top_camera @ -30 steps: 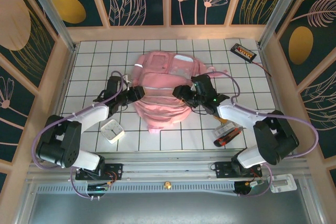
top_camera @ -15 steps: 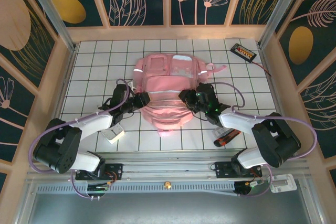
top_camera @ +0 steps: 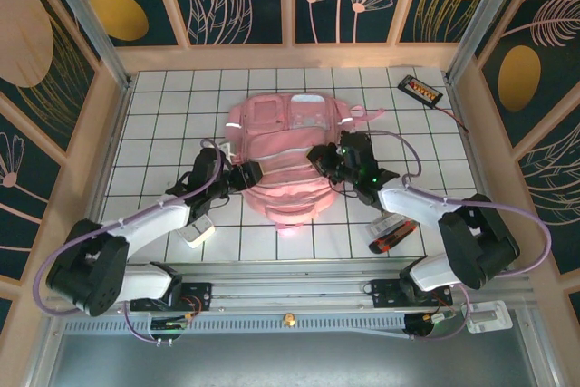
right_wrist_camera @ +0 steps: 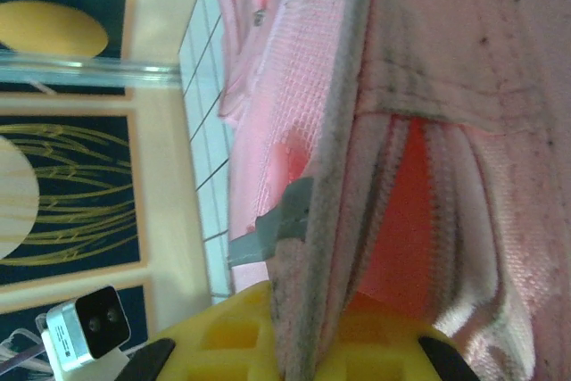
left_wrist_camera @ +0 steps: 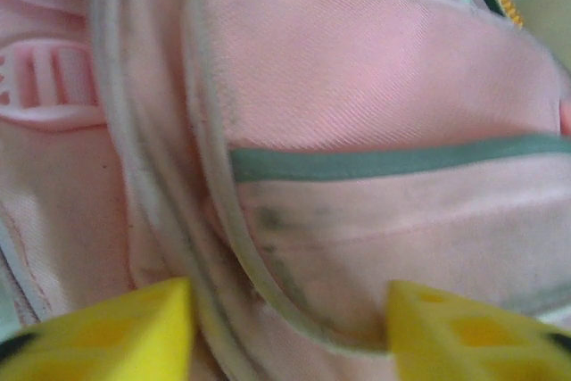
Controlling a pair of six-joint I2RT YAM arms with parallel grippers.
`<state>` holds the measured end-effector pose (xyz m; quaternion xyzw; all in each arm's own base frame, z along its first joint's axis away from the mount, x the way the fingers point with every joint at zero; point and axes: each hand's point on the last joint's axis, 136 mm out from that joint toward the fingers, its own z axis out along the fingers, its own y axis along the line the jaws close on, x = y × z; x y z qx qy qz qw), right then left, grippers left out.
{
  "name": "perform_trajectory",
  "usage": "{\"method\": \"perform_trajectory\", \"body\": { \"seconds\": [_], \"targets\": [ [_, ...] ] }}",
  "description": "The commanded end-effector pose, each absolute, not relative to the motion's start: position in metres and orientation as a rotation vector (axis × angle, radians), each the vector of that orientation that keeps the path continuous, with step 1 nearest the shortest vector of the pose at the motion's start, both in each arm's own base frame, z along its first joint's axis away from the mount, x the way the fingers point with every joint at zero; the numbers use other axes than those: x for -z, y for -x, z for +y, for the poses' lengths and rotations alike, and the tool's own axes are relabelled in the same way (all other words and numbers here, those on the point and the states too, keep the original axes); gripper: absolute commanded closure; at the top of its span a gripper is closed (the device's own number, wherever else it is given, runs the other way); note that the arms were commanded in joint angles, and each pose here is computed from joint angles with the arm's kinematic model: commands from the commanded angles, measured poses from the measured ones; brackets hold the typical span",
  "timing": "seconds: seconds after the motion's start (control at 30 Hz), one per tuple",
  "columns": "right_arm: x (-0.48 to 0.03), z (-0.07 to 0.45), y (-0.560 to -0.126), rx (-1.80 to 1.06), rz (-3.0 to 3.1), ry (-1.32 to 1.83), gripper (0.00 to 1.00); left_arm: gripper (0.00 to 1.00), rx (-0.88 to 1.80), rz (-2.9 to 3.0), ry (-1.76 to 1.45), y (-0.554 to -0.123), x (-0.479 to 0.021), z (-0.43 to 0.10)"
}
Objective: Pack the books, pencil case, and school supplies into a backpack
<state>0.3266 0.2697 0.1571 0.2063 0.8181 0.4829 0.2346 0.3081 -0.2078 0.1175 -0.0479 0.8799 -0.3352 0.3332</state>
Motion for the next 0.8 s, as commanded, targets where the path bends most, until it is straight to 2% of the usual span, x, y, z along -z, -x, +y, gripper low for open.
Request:
{"method": "perform_trajectory", "body": {
  "seconds": [0.0,0.17,0.27,0.5,0.77],
  "targets": [
    [-0.197,0.287,-0.320,-1.471,2.249,-0.322,1.00,0.29,0.754,2.175,-0.077,-0.311,-0.168,-0.205],
    [-0.219,0.273,-0.327,-1.528,2.227,-0.287,1.00,0.26,0.595,1.992,-0.282,-0.301,-0.204,-0.189],
    [-0.238,0.268,-0.333,-1.563,2.205,-0.263,1.00,0.25,0.587,1.904,-0.396,-0.290,-0.214,-0.191],
    [-0.269,0.268,-0.341,-1.661,2.153,-0.241,1.00,0.35,0.676,1.935,-0.585,-0.282,-0.184,-0.216],
    [-0.277,0.267,-0.344,-1.696,2.133,-0.273,1.00,0.40,0.774,1.868,-0.729,-0.268,-0.164,-0.234]
  ]
}}
